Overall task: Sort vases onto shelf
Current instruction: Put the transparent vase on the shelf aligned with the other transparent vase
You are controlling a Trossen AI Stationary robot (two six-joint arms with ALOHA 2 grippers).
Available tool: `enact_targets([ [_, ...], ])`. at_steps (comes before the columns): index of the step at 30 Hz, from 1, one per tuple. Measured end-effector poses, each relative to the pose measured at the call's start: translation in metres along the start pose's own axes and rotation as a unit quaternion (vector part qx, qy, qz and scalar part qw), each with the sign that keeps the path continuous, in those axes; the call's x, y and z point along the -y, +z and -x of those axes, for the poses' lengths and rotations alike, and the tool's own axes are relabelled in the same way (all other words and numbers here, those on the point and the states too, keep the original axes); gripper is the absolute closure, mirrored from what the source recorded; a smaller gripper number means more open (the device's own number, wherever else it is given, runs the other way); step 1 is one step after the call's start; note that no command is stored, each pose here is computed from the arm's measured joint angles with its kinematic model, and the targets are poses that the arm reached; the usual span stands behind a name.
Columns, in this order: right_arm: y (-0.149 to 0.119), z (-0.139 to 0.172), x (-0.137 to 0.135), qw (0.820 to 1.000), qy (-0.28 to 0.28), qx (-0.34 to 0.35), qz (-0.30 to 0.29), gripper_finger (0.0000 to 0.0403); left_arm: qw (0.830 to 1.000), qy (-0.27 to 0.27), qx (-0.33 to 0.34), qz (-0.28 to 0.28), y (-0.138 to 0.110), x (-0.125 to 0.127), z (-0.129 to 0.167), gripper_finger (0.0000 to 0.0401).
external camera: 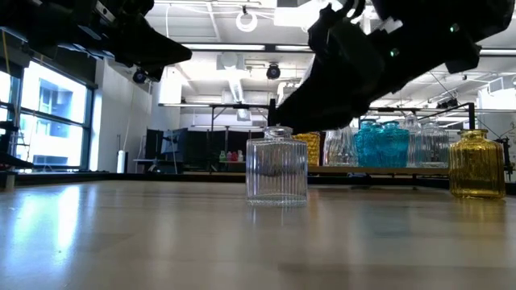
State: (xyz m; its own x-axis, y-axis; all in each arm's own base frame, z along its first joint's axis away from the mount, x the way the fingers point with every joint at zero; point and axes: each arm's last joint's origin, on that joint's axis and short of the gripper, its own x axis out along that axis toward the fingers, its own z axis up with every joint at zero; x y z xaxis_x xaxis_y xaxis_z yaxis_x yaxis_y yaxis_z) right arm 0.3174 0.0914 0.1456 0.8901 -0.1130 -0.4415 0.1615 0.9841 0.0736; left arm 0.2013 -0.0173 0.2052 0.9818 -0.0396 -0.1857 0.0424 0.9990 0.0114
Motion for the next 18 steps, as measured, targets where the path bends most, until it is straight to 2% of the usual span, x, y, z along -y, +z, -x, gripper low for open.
enact_targets([
  [9, -0.012, -0.012, 0.0, 1.0, 0.001, -0.001, -0.001, 0.0145, 1.0, 0.0, 0.0, 0.0, 0.0, 0.0, 0.0, 0.0401],
  [12, -0.011, -0.012, 0.0, 1.0, 0.003, 0.005, -0.004, 0.0171, 1.0, 0.0, 0.0, 0.0, 0.0, 0.0, 0.0, 0.0401],
  [18, -0.01, -0.012, 0.0, 1.0, 0.002, 0.01, -0.001, 0.0254, 1.0, 0.0, 0.0, 0.0, 0.0, 0.0, 0.0, 0.0401],
])
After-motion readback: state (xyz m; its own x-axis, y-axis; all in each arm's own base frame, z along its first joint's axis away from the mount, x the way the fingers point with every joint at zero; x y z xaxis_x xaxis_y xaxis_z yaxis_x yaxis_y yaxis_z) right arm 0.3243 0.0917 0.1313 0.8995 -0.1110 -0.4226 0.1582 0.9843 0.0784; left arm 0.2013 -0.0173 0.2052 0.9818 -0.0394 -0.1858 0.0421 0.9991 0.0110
